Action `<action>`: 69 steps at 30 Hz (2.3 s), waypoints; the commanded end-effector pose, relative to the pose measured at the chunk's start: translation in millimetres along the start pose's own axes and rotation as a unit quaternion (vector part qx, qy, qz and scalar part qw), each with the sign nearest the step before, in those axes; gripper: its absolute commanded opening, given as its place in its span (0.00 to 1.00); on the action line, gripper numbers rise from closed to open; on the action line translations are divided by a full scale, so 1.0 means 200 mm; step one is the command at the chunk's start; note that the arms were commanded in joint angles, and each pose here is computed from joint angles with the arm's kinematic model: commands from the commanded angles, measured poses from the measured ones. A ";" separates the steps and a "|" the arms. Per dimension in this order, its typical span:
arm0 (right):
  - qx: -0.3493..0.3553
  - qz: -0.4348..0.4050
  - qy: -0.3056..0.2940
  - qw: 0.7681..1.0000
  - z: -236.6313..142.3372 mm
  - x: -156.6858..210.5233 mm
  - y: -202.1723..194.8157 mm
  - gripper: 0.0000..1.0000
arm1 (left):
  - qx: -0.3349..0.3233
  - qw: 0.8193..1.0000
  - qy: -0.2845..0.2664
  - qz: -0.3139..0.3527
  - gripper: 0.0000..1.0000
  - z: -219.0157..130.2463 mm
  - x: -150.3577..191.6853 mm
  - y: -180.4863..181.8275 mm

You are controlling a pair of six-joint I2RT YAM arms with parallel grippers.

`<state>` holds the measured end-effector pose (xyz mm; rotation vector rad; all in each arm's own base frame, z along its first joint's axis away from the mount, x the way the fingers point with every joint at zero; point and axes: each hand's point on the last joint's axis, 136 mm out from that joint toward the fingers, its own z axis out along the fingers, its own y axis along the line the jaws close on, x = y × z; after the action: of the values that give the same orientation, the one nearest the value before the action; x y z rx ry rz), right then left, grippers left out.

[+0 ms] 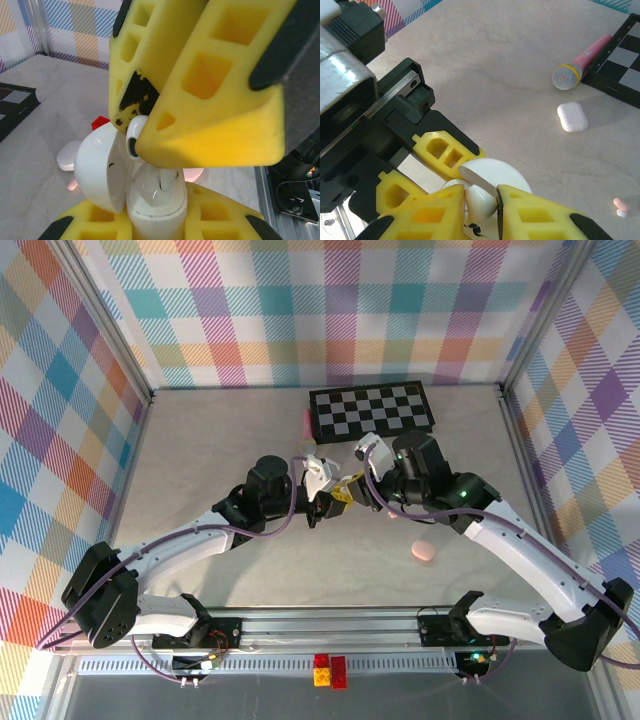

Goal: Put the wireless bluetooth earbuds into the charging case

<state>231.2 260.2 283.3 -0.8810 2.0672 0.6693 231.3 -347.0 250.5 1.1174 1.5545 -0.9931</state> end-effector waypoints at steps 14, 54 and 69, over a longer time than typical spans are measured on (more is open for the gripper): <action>-0.025 0.012 -0.039 0.999 -0.08 -0.06 0.06 0.26 | 0.013 0.998 -0.046 0.028 0.04 -0.04 -0.14 -0.05; -0.100 0.162 0.113 0.975 -0.09 0.02 0.02 0.70 | -0.013 0.997 -0.011 0.078 0.05 -0.16 -0.09 -0.04; -0.200 -0.039 -0.045 0.978 -0.18 0.01 0.18 0.69 | 0.105 0.994 -0.013 -0.012 0.04 -0.21 -0.09 -0.16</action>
<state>195.1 245.1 287.5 -0.9611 2.0644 1.0316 214.9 -314.4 259.7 1.1580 1.5411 -1.0539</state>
